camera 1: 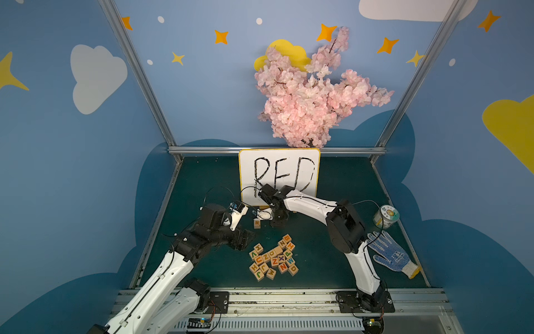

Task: Assemble the uppercase word "red" with letter blocks
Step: Place the letter block at the center of the board, then adjust the letter block at the center of the board.

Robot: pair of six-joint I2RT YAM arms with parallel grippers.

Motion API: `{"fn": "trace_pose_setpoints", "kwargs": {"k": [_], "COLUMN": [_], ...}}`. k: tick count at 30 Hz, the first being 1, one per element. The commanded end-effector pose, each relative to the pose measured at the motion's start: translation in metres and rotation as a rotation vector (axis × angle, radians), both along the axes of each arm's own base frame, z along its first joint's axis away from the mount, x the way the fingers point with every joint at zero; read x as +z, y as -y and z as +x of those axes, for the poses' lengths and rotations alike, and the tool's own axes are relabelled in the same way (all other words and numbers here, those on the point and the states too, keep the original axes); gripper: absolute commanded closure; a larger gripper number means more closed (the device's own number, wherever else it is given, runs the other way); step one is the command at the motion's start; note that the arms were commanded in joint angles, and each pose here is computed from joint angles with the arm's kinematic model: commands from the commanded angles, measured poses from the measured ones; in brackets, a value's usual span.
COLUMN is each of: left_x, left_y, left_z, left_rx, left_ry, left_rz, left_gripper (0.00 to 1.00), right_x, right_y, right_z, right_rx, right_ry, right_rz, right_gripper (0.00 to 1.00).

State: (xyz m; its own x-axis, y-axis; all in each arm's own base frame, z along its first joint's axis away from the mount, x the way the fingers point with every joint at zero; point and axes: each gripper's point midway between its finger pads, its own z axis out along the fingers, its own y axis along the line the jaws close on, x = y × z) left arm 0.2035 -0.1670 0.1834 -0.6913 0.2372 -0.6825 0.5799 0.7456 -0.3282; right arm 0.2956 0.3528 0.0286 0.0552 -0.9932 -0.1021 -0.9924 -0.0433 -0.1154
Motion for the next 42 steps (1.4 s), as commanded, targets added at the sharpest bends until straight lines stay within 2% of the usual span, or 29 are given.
{"fn": "trace_pose_setpoints", "kwargs": {"k": [1, 6, 18, 25, 28, 33, 39, 42], "left_x": [0.001, 0.002, 0.011, 0.026, 0.034, 0.045, 0.047, 0.041], "left_y": [0.001, 0.001, 0.001, 0.005, 0.006, 0.000, -0.019, -0.031], "left_z": [0.000, 0.000, 0.002, 0.015, 0.029, 0.055, 0.081, 0.087], "left_rx": [-0.012, -0.013, -0.006, -0.004, 0.017, 0.071, 0.171, 0.226], "left_ry": [0.010, 0.011, 0.036, 0.064, 0.076, 0.096, 0.103, 0.093], "left_rz": [-0.008, -0.012, -0.031, -0.063, -0.092, -0.115, -0.138, -0.153], "left_gripper": [0.21, 0.21, 0.21, 0.20, 0.20, 0.20, 0.20, 0.20], "right_x": [0.020, 0.035, 0.062, 0.095, 0.091, 0.086, 0.088, 0.083], "right_y": [-0.002, -0.006, 0.005, 0.005, 0.006, 0.010, 0.009, 0.002], "right_z": [0.010, 0.012, 0.003, -0.007, -0.005, 0.002, -0.023, -0.037], "right_rx": [-0.016, -0.027, -0.054, -0.143, -0.250, -0.594, -0.963, -1.135], "right_ry": [0.059, 0.076, 0.063, 0.047, 0.023, -0.006, 0.039, -0.028], "right_rz": [0.048, 0.099, 0.149, 0.309, 0.308, 0.283, 0.259, 0.269], "right_gripper": [0.53, 0.50, 0.52, 0.53, 0.54, 0.58, 0.55, 0.52]}}
